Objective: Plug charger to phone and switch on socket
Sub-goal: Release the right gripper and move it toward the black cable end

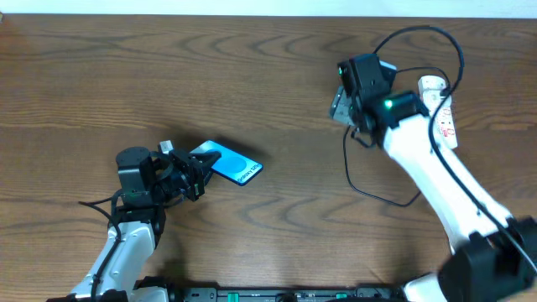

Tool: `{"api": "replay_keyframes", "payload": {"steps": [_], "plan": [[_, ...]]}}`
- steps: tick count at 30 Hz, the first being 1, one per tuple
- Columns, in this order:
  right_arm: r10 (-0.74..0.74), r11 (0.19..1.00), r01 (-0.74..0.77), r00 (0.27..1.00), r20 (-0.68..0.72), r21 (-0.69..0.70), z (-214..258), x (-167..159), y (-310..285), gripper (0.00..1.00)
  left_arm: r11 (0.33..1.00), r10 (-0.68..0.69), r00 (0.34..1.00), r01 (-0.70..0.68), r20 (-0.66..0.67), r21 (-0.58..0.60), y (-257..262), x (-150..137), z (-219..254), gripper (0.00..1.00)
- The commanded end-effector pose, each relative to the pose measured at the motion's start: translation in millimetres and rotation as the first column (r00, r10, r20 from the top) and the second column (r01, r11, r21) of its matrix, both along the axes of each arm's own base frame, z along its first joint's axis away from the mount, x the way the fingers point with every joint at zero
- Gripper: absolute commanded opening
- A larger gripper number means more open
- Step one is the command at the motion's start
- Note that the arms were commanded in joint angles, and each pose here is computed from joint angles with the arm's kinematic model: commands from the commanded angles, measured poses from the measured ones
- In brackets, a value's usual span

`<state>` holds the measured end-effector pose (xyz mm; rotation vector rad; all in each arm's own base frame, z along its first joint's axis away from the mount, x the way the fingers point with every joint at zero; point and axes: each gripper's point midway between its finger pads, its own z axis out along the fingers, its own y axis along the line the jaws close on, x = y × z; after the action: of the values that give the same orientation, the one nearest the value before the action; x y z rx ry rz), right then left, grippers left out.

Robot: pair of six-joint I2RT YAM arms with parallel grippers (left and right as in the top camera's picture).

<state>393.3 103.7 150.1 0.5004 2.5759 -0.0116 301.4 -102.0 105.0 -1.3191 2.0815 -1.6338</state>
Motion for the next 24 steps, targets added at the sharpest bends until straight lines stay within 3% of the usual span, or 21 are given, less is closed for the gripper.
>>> {"api": "replay_keyframes", "payload": {"steps": [1, 13, 20, 24], "plan": [[0.009, 1.000, -0.009, 0.996, -0.088, 0.002, -31, 7, 2, 0.73, 1.000, -0.013, 0.999, 0.013, 0.049, 0.001, 0, 5, 13, 0.07], [-0.020, 0.998, 0.010, 0.986, -0.166, -0.061, -144, 42, 3, 0.59, 1.000, -0.024, 0.998, 0.025, 0.050, -0.005, -2, 3, 14, 0.07], [-0.081, 0.979, 0.055, 0.989, -0.126, -0.197, -148, 49, -21, 0.61, 1.000, -0.024, 0.998, 0.024, 0.050, -0.005, -2, 4, 14, 0.08], [-0.096, 0.977, 0.071, 0.988, -0.117, -0.200, -149, 49, -24, 0.63, 1.000, -0.024, 0.998, 0.024, 0.050, -0.005, -2, 4, 14, 0.08]]}}
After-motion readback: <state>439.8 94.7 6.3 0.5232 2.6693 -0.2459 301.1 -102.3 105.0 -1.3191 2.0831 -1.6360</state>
